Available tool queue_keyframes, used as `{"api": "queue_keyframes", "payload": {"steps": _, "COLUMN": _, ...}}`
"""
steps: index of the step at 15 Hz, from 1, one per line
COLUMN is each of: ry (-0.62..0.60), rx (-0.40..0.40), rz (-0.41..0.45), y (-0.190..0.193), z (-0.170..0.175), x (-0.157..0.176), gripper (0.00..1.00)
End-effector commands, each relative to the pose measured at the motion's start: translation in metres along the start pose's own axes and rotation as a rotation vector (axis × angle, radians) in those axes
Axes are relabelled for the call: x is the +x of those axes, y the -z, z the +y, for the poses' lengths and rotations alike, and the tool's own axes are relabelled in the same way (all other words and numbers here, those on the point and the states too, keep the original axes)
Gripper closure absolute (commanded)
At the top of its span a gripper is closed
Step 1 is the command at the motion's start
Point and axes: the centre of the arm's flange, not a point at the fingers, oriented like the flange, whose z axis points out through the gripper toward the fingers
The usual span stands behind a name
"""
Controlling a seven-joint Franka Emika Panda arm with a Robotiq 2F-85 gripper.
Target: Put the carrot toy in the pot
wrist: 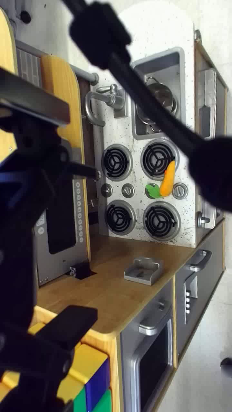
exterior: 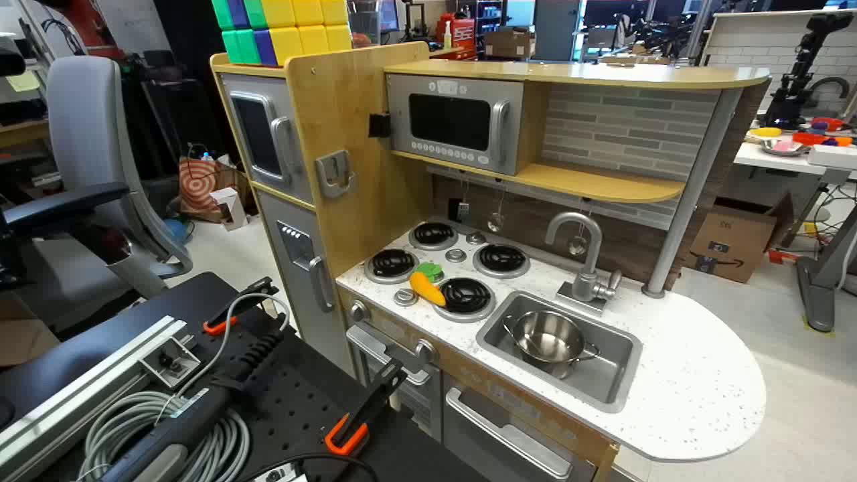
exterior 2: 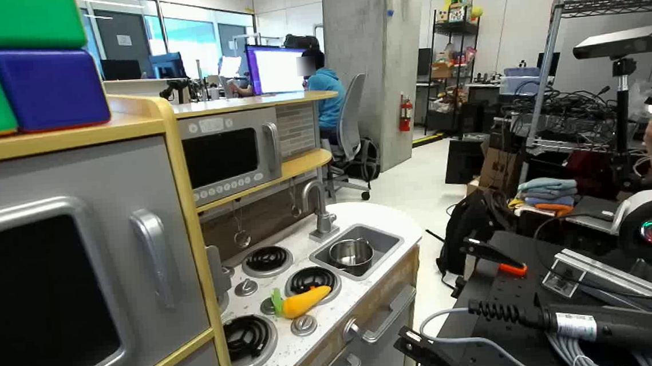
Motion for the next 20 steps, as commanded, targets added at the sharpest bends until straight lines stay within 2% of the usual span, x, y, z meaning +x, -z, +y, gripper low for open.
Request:
{"api": "queue_keyframes", "payload": {"steps": 1, "ry": 0.0, "rx": 0.0, "rz": 0.0, "y": 0.0, "z": 0.0, "x": 0.0, "gripper": 0.0}}
{"api": "queue_keyframes", "payload": {"steps": 2, "ry": 0.126, "rx": -0.006, "rz": -0.083, "y": 0.0, "z": 0.007, "x": -0.003, "gripper": 0.0}}
{"api": "queue_keyframes", "payload": {"steps": 9, "ry": 0.464, "rx": 0.077, "rz": -0.212, "y": -0.013, "z": 0.031, "x": -0.015, "gripper": 0.0}}
{"api": "queue_keyframes", "payload": {"steps": 15, "ry": 0.758, "rx": 0.073, "rz": -0.288, "y": -0.025, "z": 0.043, "x": -0.018, "gripper": 0.0}}
{"api": "queue_keyframes", "payload": {"steps": 16, "ry": 0.668, "rx": 0.069, "rz": -0.252, "y": -0.026, "z": 0.041, "x": -0.024, "gripper": 0.0}}
{"api": "queue_keyframes", "payload": {"steps": 20, "ry": 0.728, "rx": 0.069, "rz": -0.269, "y": -0.031, "z": 0.039, "x": -0.024, "gripper": 0.0}}
